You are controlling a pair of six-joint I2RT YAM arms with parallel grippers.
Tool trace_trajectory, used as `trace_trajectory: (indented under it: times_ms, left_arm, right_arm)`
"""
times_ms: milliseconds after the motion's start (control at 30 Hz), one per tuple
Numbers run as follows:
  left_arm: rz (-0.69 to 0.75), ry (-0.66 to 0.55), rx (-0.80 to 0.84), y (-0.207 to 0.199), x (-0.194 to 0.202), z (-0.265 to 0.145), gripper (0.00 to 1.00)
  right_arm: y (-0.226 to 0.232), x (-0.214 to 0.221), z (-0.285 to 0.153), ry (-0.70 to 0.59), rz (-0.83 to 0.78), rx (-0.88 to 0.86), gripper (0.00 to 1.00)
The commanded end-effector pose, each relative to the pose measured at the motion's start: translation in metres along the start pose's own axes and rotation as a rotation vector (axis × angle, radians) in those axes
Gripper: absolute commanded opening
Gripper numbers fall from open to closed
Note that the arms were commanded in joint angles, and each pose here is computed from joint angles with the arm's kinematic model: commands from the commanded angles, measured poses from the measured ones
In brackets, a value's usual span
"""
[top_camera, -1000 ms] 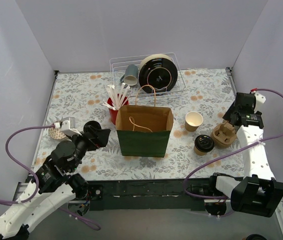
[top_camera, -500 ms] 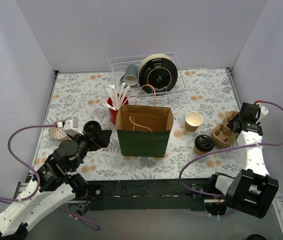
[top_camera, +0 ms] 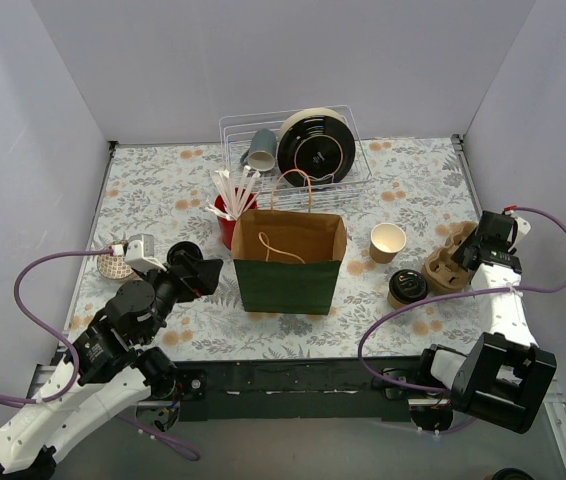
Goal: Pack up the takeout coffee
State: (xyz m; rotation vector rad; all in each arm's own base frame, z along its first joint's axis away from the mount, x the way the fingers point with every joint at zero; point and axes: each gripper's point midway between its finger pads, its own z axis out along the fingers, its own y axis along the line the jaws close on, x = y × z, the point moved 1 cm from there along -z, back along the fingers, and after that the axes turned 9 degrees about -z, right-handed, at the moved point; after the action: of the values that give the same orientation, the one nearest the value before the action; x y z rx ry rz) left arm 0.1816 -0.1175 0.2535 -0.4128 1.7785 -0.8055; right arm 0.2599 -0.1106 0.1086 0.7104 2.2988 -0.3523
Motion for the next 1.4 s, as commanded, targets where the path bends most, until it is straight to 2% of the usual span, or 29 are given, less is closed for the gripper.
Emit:
trace_trajectory:
  times_ms: [0,500,1000,1233,1367]
  left_arm:
    - [-0.001,-0.018,-0.013,0.002,-0.004,-0.002,0.98]
    - [-0.007,-0.026,-0.010,0.002,-0.006,-0.003,0.98]
    - [-0.009,-0.027,-0.004,0.002,-0.006,-0.004,0.98]
    - [-0.012,-0.027,0.003,0.000,-0.007,-0.005,0.98]
    - [-0.009,-0.026,0.001,0.000,-0.007,-0.005,0.98]
  right_arm:
    - [-0.001,-0.006,0.003,-0.044,-0.010,-0.005,0.55]
    - [0.003,-0.006,0.004,-0.054,-0.003,-0.033,0.38]
    - [0.005,-0.026,-0.008,-0.128,-0.010,-0.054,0.17]
    - [0.007,-0.046,-0.020,-0.223,-0.020,-0.081,0.13]
    - [0.009,-0.054,-0.025,-0.259,-0.037,-0.101,0.06]
